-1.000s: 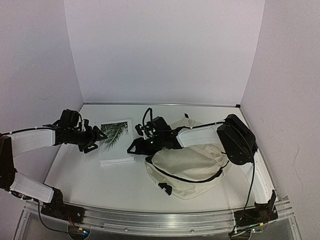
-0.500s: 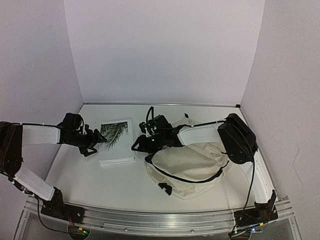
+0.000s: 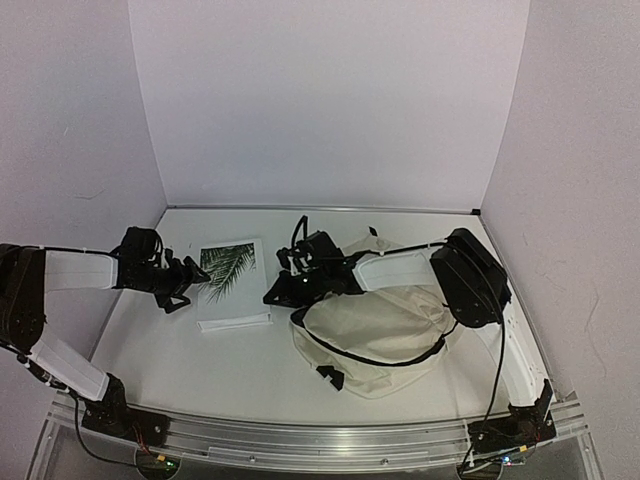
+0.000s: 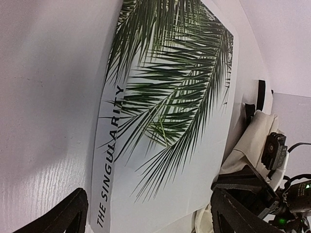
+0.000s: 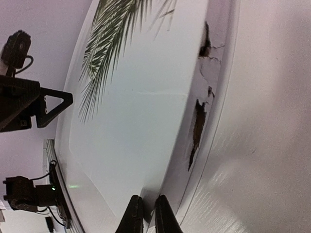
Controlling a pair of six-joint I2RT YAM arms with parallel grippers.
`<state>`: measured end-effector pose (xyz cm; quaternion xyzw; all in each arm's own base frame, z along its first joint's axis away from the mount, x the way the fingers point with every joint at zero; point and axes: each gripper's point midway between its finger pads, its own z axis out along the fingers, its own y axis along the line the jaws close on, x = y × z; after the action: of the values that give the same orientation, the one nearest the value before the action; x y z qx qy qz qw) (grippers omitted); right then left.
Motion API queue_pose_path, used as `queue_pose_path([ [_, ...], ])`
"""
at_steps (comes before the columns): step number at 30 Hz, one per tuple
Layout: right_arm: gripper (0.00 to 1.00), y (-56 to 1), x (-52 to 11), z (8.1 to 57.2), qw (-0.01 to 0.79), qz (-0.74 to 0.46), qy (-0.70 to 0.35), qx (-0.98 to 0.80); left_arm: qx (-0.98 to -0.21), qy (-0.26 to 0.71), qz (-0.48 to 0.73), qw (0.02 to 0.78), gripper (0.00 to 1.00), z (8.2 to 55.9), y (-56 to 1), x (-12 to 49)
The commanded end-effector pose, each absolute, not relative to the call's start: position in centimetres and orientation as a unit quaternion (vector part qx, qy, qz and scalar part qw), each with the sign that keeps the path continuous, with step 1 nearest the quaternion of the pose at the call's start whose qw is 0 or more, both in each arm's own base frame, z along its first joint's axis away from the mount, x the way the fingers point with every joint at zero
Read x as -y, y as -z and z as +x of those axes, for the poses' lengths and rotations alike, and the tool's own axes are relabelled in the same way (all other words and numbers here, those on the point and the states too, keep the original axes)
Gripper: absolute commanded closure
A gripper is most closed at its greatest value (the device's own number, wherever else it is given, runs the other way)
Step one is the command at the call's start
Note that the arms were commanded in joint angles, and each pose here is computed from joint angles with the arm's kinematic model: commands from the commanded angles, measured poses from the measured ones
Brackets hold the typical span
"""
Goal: Pack the student bag
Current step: Move the book to the center of the board, then pick up the book from the center of the board.
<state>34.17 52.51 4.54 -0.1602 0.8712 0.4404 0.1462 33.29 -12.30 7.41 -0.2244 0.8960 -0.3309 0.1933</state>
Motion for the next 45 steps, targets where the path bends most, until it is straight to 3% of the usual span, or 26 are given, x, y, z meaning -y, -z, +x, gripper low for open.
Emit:
queue_pose_path([
  [1, 0.97, -2.9, -51.4, 35.1, 0.120, -0.121, -0.453, -0.875, -0.887, 0.347, -0.229, 0.202, 0.12, 33.8, -7.5, 12.2],
  [18, 1.00, 0.3, -47.8, 37.4, 0.094, -0.041, -0.475, -0.874, -0.858, 0.425, -0.234, 0.171, 0.12, 35.2, -5.4, 14.4],
  [29, 1.00, 0.1, -47.7, 37.9, 0.104, -0.053, -0.480, -0.870, -0.844, 0.475, -0.191, 0.162, 0.15, 36.7, -5.8, 18.3],
  [30, 0.97, -0.1, -47.7, 37.9, 0.108, -0.056, -0.479, -0.869, -0.844, 0.473, -0.189, 0.164, 0.15, 36.8, -5.9, 18.4],
  [32, 0.74, -0.6, -47.6, 38.2, 0.122, -0.061, -0.476, -0.869, -0.852, 0.460, -0.182, 0.170, 0.16, 37.0, -6.0, 18.7],
  [35, 0.55, -1.1, -47.6, 38.5, 0.137, -0.066, -0.471, -0.869, -0.869, 0.431, -0.179, 0.166, 0.16, 37.0, -5.5, 18.8],
  [40, 0.42, -0.5, -47.6, 39.1, 0.153, -0.073, -0.455, -0.874, -0.888, 0.392, -0.180, 0.158, 0.16, 36.7, -4.4, 18.7],
  [45, 0.41, -0.2, -49.4, 37.9, 0.133, -0.097, -0.469, -0.868, -0.888, 0.400, -0.169, 0.151, 0.23, 36.7, -4.1, 19.5],
])
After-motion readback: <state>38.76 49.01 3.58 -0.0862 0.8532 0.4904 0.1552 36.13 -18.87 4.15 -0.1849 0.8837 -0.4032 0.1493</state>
